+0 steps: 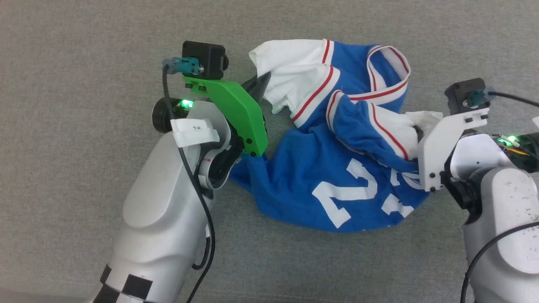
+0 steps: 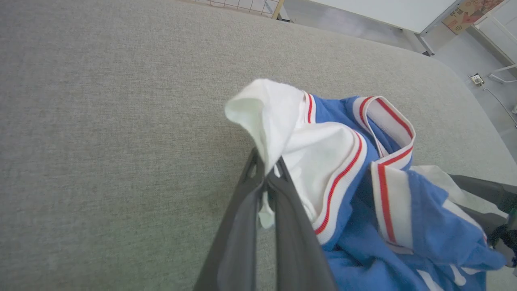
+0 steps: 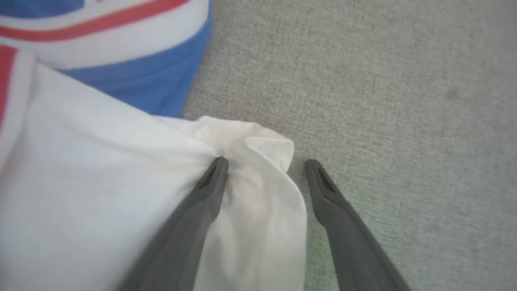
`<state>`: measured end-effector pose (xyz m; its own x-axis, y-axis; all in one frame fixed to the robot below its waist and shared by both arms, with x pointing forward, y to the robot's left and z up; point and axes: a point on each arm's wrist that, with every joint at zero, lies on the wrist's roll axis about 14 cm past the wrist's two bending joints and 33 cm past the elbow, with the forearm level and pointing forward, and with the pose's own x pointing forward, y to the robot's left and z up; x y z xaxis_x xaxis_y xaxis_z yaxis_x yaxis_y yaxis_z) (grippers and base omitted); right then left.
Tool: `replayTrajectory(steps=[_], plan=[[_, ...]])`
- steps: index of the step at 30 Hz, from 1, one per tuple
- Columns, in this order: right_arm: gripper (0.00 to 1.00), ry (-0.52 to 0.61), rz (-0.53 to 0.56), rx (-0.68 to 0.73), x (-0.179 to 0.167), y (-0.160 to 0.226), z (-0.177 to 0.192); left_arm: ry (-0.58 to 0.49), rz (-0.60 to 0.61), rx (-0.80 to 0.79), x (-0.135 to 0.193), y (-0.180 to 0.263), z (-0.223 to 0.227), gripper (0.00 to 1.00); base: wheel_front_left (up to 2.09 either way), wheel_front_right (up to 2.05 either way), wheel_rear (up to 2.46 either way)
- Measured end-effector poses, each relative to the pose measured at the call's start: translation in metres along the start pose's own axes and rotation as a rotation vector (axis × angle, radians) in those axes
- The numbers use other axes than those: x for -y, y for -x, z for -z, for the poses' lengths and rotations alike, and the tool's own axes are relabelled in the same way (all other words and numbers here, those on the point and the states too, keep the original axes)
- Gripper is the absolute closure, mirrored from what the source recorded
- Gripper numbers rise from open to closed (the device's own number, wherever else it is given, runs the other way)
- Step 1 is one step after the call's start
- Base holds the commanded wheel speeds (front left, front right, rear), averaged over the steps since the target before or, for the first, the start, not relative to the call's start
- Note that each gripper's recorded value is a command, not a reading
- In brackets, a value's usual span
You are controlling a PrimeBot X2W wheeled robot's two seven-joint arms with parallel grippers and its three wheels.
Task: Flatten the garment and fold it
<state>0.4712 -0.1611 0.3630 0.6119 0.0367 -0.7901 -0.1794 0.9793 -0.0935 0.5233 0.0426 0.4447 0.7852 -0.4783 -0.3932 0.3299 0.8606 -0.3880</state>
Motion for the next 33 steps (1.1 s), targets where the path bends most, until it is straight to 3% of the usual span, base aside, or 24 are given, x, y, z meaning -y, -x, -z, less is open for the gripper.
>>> replayTrajectory(steps=[1,2,10,18,25,33], plan=[[0.74,0.001,-0.008,-0.006,-0.002,-0.001,0.0,0.0,-0.002,-0.004,-0.001,0.0,0.002,1.0,0.0,0.0,0.0],[1.0,-0.002,-0.015,-0.004,-0.003,-0.002,-0.001,0.001,-0.004,-0.006,-0.002,0.0,0.003,1.0,0.0,0.0,0.0],[1.0,-0.083,-0.082,0.129,-0.009,0.013,-0.028,0.058,0.009,0.102,-0.001,0.012,-0.021,1.0,0.0,0.0,0.0],[1.0,-0.286,-0.101,0.514,0.036,0.098,-0.122,0.137,0.012,0.312,0.002,0.048,-0.093,1.0,0.0,0.0,0.0],[1.0,-0.398,-0.135,0.856,0.079,0.211,-0.189,-0.014,0.01,0.525,0.021,0.107,-0.194,1.0,0.0,0.0,0.0],[1.0,-0.372,-0.044,1.111,0.122,0.32,-0.219,-0.176,-0.004,0.732,0.055,0.182,-0.278,1.0,0.0,0.0,0.0]])
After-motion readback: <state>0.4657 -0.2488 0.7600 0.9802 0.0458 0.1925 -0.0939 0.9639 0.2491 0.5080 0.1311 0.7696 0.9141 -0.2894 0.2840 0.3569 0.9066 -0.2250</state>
